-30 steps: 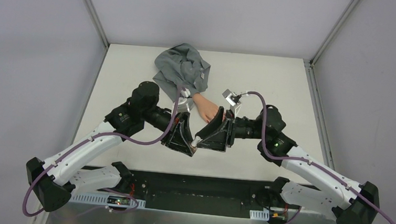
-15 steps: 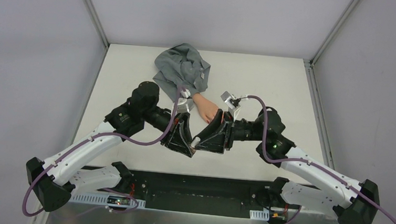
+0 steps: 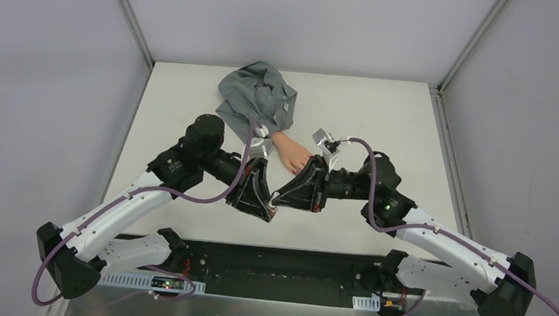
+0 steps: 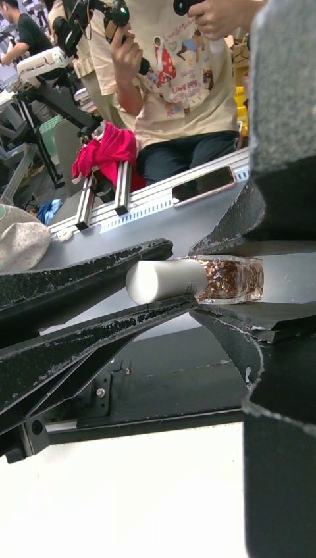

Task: Paint the nails
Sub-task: Screw the nail polish bottle.

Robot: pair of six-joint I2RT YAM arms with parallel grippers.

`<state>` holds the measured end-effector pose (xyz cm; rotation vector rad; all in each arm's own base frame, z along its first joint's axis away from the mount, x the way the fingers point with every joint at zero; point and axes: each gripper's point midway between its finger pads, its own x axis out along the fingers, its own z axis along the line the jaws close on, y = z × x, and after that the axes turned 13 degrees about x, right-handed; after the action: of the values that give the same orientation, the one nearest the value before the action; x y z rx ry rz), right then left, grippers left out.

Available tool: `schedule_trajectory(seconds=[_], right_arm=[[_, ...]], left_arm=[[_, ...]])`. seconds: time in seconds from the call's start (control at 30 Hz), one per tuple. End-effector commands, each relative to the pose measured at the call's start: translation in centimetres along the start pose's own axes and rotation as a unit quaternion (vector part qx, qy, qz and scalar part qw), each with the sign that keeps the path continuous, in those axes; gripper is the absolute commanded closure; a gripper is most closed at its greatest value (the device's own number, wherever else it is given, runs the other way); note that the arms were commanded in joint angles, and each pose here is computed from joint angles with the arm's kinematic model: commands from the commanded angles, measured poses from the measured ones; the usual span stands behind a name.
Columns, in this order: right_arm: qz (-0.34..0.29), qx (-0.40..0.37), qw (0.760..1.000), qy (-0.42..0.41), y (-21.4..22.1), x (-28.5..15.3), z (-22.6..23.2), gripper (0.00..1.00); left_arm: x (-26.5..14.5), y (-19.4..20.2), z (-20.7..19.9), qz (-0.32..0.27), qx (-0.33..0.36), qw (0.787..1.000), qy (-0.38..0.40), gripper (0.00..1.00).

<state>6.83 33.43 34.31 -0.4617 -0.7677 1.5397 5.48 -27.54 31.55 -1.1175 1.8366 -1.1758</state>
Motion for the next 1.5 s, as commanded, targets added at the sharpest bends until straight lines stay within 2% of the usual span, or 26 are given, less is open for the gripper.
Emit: schedule_trajectory(seconds=[0.0,0.23,0.47,0.8,1.07,1.2,1.33,1.47], right_arm=[[-0.035,-0.017,0.999,-0.001,-1.5,-0.1,1.7,1.00],[-0.066,0.037,0.993,0.092,-1.0,-0.9,-2.0,1.00],[-0.077,0.080,0.978,0.176,0.3,-0.8,-5.4,1.00],[-0.085,0.122,0.935,0.321,2.4,0.1,-10.5,1.00],[-0.147,0.161,0.897,0.385,1.3,2.4,-13.0,1.00],[-0.169,0.154,0.882,0.411,0.2,3.4,-13.8,1.00],[-0.187,0.143,0.875,0.423,-0.9,3.8,-13.9,1.00],[-0.202,0.125,0.876,0.420,-2.3,3.4,-13.1,1.00]], left_arm=[[0.0,-1.7,0.7,-0.016,0.061,0.997,-0.033,1.00],[-1.0,-1.9,3.3,-0.030,0.079,0.989,-0.122,1.00],[-2.7,-2.3,5.9,-0.044,0.089,0.971,-0.219,1.00],[-7.2,-2.7,10.3,-0.071,0.075,0.916,-0.387,1.00],[-9.3,-2.2,12.0,-0.076,0.061,0.884,-0.458,1.00],[-10.3,-2.0,12.6,-0.077,0.054,0.869,-0.486,1.00],[-10.4,-1.9,12.7,-0.075,0.053,0.866,-0.491,1.00],[-9.4,-2.2,11.9,-0.071,0.065,0.884,-0.458,1.00]])
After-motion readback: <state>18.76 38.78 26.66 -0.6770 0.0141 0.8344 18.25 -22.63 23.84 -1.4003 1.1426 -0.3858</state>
